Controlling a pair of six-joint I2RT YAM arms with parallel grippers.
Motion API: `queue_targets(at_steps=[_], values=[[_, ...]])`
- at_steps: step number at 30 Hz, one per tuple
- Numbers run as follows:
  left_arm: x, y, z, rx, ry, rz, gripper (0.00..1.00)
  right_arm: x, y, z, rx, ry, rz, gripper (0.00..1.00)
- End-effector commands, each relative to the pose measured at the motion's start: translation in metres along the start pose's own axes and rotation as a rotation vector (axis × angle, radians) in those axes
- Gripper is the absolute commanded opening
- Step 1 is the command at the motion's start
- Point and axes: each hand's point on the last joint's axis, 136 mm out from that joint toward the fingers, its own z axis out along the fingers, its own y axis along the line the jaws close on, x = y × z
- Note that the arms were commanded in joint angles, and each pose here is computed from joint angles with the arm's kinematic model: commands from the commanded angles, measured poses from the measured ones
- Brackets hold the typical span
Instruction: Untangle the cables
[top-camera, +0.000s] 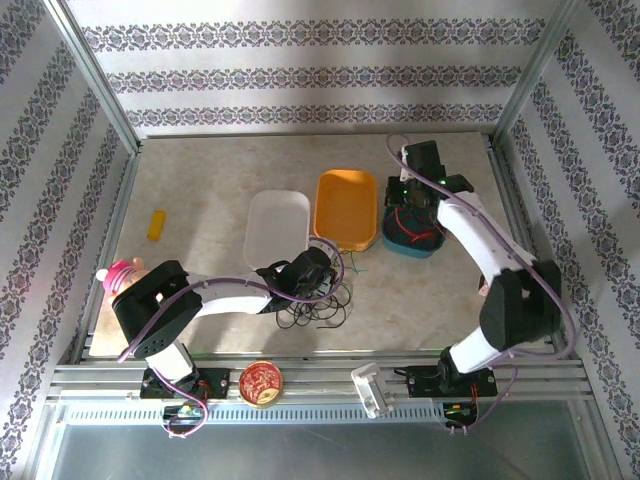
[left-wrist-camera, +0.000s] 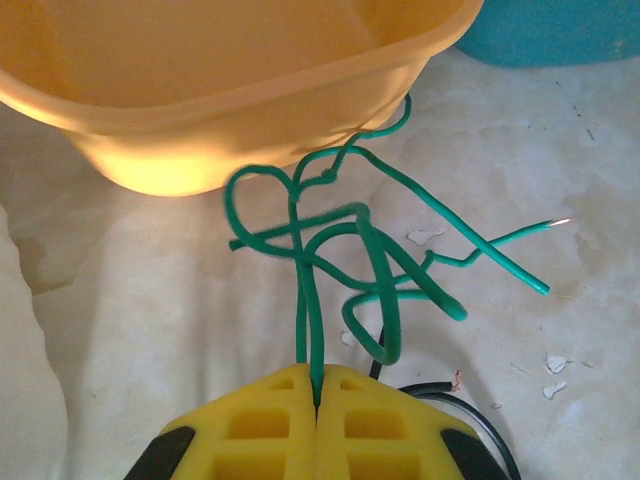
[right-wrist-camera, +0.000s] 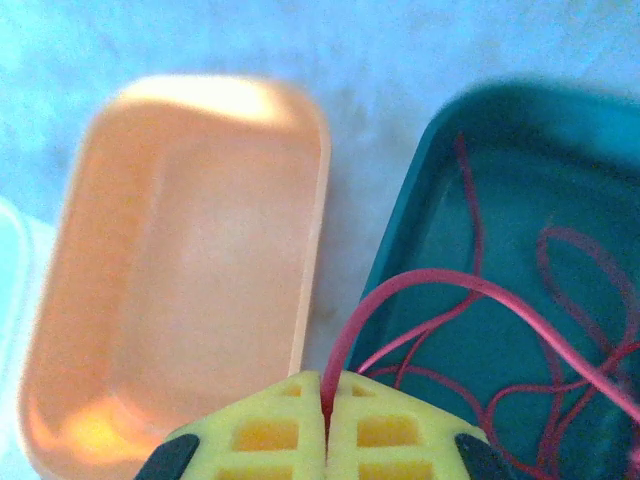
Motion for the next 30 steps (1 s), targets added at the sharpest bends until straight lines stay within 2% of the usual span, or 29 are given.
queue_targets(at_steps=[1,5,9,11,17,20,25,30], values=[[-0.017,-0.002,-0.001,0.005,-0.035,-0.007,0.00,-0.046,0.003,-0.045,0.026,-0.182,-0.085,0.00],[-0.016,-0.003,0.000,0.005,-0.031,-0.004,0.00,-0.061,0.025,-0.062,-0.083,-0.236,-0.158,0.00],[-0.014,-0.002,0.001,0.005,-0.026,-0.005,0.00,-0.060,0.032,-0.053,-0.148,-0.207,-0.144,0.00],[-0.013,-0.002,0.002,0.004,-0.024,-0.009,0.00,-0.055,0.023,-0.041,-0.133,-0.179,-0.101,0.00],[-0.013,-0.002,0.000,0.006,-0.029,-0.017,0.00,-0.021,-0.040,0.001,0.108,-0.113,0.067,0.00],[-0.012,-0.002,0.000,0.004,-0.028,-0.011,0.00,0.004,-0.057,0.018,0.164,-0.077,0.131,0.00],[-0.013,-0.003,0.000,0.008,-0.028,-0.010,0.00,0.047,-0.068,0.051,0.190,0.051,0.206,0.00],[-0.013,-0.003,0.000,0.008,-0.027,-0.008,0.00,0.066,-0.065,0.085,0.105,0.129,0.300,0.00]])
